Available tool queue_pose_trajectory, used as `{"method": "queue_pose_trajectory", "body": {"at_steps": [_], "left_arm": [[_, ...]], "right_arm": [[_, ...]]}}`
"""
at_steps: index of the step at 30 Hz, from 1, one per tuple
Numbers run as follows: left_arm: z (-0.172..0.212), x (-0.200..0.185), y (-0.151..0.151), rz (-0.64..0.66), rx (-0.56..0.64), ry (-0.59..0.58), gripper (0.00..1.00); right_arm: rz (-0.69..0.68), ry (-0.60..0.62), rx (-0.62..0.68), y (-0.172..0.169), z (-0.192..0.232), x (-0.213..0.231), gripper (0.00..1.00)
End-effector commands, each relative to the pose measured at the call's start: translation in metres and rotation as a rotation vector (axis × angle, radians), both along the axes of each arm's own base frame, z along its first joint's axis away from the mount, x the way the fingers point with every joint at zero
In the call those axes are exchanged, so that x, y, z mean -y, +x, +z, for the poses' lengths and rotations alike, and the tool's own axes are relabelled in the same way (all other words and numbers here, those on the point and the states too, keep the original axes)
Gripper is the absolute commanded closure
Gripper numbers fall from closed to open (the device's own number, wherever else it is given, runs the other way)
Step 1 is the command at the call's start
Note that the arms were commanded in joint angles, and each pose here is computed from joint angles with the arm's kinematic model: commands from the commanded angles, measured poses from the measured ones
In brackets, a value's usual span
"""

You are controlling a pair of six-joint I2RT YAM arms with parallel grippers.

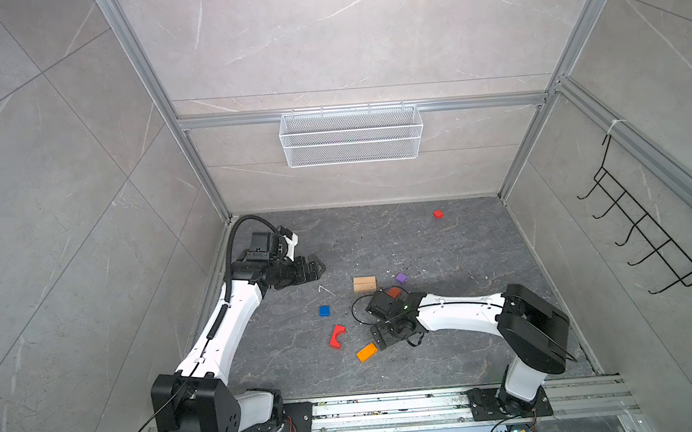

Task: Build the wood block tower
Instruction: 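Lower the right gripper and close it on the plain wood bar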

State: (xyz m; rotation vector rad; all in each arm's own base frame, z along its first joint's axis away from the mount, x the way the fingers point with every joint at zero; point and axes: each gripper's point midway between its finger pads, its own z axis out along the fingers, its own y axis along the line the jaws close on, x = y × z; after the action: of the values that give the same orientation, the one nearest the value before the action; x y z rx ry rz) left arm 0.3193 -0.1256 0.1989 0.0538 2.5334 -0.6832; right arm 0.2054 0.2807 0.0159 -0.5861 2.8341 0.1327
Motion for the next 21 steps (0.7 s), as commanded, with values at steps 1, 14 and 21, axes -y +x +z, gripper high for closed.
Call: {"method": "queue_pose_trajectory", "body": {"at_steps": [1,14,21], "left_arm": [[0.005,-0.002,0.001,0.004,0.02,0.003,0.0],[0.006,-0.001,0.001,0.003,0.023,-0.001,0.0],[0.007,-0.001,0.001,0.002,0.026,-0.001,0.0]], "right_arm": [[0.002,-0.048,-0.067,-0.016,-0.013,0.017,0.15],[-0.037,-0.049,-0.053,-0.012,-0.007,0.018,0.31],[-0.096,-0.042,-0.023,-0.005,0.014,0.017,0.37]]}}
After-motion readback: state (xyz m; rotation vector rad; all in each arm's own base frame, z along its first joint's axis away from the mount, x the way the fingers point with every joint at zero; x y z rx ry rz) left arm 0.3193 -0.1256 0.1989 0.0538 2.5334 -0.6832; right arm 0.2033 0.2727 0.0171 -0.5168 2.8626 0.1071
